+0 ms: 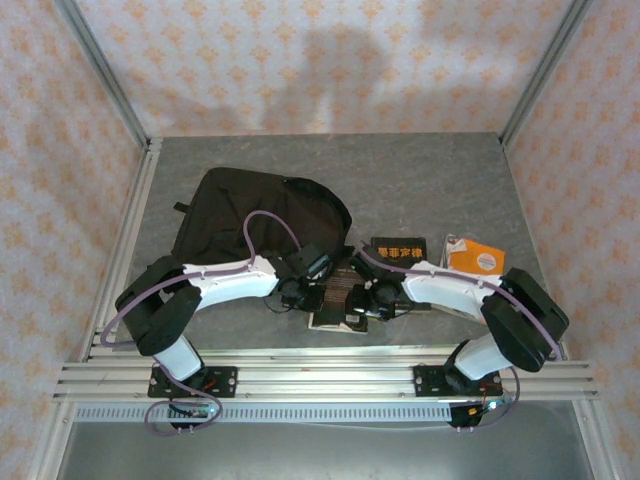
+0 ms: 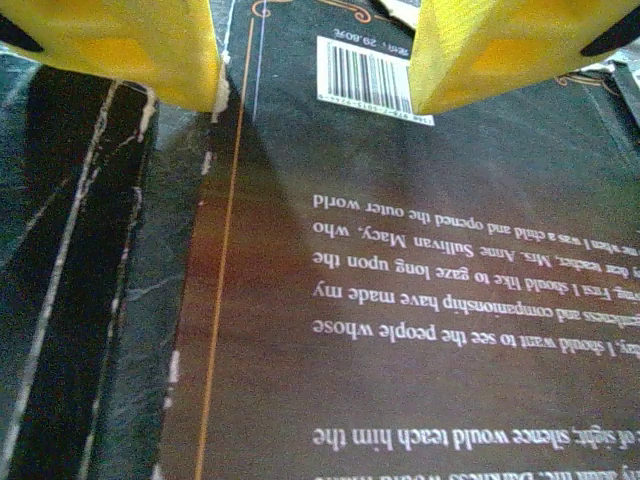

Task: Pack the student bag
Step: Pick up the book from the bottom-center of the table.

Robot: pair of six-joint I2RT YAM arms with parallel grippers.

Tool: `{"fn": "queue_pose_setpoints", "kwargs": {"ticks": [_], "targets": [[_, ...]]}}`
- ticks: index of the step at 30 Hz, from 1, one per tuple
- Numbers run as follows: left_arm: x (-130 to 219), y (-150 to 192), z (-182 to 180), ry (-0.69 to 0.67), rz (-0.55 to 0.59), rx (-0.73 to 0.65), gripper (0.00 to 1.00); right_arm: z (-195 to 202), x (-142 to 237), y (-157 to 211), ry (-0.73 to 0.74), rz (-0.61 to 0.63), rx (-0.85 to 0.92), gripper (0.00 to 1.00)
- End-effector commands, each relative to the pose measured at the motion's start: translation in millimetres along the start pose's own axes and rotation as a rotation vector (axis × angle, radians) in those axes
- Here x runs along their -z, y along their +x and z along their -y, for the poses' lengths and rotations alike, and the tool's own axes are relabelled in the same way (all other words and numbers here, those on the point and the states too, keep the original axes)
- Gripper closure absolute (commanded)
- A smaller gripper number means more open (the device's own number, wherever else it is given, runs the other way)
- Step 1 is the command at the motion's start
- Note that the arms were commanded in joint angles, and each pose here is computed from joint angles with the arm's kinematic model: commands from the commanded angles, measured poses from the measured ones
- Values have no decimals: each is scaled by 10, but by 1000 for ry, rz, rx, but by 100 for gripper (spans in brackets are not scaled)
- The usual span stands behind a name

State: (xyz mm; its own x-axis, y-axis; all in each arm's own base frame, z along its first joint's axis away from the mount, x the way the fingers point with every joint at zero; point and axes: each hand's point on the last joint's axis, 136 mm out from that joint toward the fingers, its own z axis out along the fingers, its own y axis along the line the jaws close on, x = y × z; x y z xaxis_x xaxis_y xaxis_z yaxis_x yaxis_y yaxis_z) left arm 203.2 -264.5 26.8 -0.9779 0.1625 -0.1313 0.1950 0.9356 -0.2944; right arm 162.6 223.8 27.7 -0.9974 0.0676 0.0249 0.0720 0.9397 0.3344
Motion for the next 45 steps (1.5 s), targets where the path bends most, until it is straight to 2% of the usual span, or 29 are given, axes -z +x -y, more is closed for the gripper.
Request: {"fn": "queue_pose_setpoints", "kwargs": {"ticks": [1, 5, 9, 13, 20, 29, 33, 38, 41, 45], "targets": [[-86, 91, 21, 17, -26, -16, 91, -537, 324, -199, -184, 94, 117, 48], [-70, 82, 41, 27, -20, -20, 93, -820, 663, -206, -328, 141, 188, 48], [-50, 100, 47, 35, -19, -25, 93, -933, 794, -152, -416, 135, 207, 49], [-32, 112, 46, 45, -14, -27, 93, -959, 819, -97, -472, 126, 211, 50], [-96, 172, 48, 65, -35, -18, 93, -950, 647, -113, -575, 98, 150, 50], [-158, 243, 3, 52, -51, -19, 94, -621, 248, -331, -450, 167, 43, 52], [-171, 255, -8, 46, -55, -25, 94, -564, 218, -405, -435, 205, 17, 53], [-213, 280, -14, 40, -69, -31, 95, -711, 283, -501, -486, 218, 13, 54], [-208, 277, -23, 29, -68, -40, 95, -603, 286, -557, -364, 229, 47, 52], [-195, 299, -73, 12, -65, -43, 95, -169, 251, -628, -64, 244, 76, 45]]}}
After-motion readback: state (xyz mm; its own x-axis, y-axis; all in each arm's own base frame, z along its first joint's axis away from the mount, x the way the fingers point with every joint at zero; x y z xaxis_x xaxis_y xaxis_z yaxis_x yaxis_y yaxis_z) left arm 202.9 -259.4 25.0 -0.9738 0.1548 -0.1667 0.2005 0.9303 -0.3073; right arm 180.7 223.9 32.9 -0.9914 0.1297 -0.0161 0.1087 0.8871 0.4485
